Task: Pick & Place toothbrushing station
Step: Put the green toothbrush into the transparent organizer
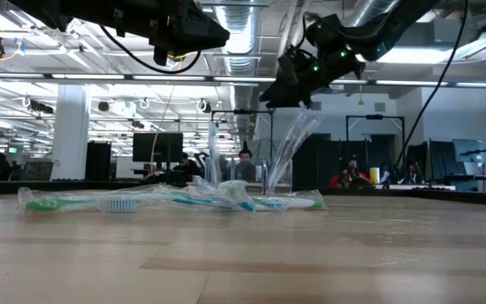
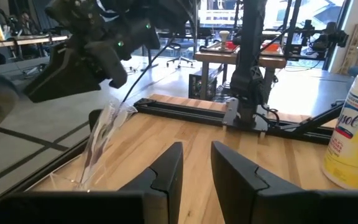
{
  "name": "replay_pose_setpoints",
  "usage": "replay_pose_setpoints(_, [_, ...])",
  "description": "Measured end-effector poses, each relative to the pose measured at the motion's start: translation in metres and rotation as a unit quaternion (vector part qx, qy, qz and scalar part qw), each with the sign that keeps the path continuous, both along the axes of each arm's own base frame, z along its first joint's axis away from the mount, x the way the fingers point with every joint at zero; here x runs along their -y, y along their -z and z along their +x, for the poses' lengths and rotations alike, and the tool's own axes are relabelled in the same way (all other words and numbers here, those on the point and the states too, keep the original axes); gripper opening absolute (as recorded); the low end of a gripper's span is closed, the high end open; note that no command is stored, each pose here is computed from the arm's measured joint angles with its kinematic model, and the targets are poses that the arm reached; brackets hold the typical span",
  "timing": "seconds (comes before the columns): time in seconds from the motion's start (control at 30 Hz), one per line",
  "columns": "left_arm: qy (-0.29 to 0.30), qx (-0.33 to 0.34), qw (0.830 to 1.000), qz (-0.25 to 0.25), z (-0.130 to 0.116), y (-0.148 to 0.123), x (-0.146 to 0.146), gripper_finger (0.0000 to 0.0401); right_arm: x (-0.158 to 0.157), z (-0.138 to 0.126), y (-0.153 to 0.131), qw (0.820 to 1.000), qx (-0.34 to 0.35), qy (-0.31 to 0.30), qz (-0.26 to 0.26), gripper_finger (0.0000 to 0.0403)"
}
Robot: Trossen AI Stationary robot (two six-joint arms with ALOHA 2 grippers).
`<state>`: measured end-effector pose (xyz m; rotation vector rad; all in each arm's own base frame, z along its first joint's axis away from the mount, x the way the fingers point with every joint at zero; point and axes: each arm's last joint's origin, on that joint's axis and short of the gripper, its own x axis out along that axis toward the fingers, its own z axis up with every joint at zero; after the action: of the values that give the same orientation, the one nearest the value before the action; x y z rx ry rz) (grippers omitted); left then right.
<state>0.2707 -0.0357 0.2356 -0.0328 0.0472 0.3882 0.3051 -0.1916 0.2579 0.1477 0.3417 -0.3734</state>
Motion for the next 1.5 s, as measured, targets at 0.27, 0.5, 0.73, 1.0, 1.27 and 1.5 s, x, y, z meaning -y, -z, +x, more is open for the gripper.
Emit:
replay_pose_setpoints(0.27, [0.0, 0.0, 1.0, 0.0, 0.0, 0.0, 0.0, 0.0076, -0.025, 0.015, -0.007, 0.996, -0.024, -0.08, 0.031, 0.0192])
replay_pose_setpoints(0.5, [0.001, -0.009, 1.0, 0.002, 0.0, 0.002, 0.0, 0.0076, -0.061, 0.024, 0.003, 0.984, -0.073, -0.146, 0.075, 0.0183])
replay_pose_setpoints(0.73, [0.006, -0.028, 1.0, 0.004, -0.003, 0.002, 0.003, 0.0076, -0.105, 0.031, 0.013, 0.964, -0.132, -0.201, 0.11, 0.0171])
replay_pose_setpoints(1.0, [0.047, -0.015, 0.999, -0.002, -0.019, -0.012, 0.021, 0.0076, -0.143, 0.034, 0.019, 0.953, -0.175, -0.2, 0.147, 0.0155])
replay_pose_setpoints(1.27, [0.073, -0.012, 0.997, -0.01, -0.023, -0.013, 0.034, 0.0076, -0.171, 0.031, 0.037, 0.95, -0.189, -0.171, 0.18, 0.0139])
replay_pose_setpoints(1.5, [0.076, -0.013, 0.997, -0.009, -0.023, -0.013, 0.036, 0.0076, -0.183, 0.029, 0.048, 0.95, -0.178, -0.149, 0.208, 0.0134])
